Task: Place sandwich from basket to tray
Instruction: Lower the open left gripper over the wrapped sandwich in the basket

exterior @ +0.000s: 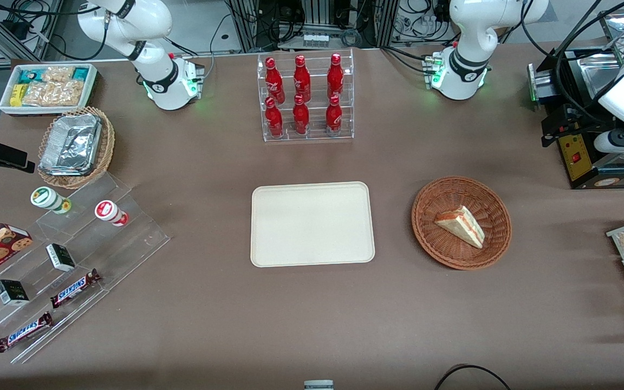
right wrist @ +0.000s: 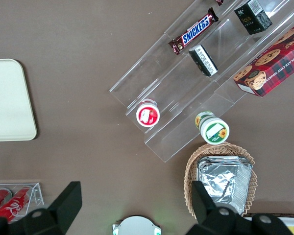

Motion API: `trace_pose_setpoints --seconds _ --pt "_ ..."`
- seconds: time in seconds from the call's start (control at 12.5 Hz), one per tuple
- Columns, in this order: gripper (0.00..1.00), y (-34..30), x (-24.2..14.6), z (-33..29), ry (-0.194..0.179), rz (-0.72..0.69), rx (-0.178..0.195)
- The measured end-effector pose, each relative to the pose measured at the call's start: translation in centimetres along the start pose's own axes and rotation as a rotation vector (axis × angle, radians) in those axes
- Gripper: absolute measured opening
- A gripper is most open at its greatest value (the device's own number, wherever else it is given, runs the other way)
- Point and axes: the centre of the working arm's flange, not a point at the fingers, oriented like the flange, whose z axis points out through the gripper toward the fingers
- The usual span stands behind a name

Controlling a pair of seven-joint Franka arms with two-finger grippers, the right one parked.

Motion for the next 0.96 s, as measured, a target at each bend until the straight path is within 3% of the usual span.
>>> trace_pose_setpoints --seconds 0.4,0.64,0.96 --pt "1.0 0.0 0.4 0.9 -0.016 -0.029 0.001" --pt "1.0 -0.1 2.6 5.6 -0.041 -0.05 0.002" --pt "1.0 0.0 4.7 15.5 -0.003 -0.214 -0.001"
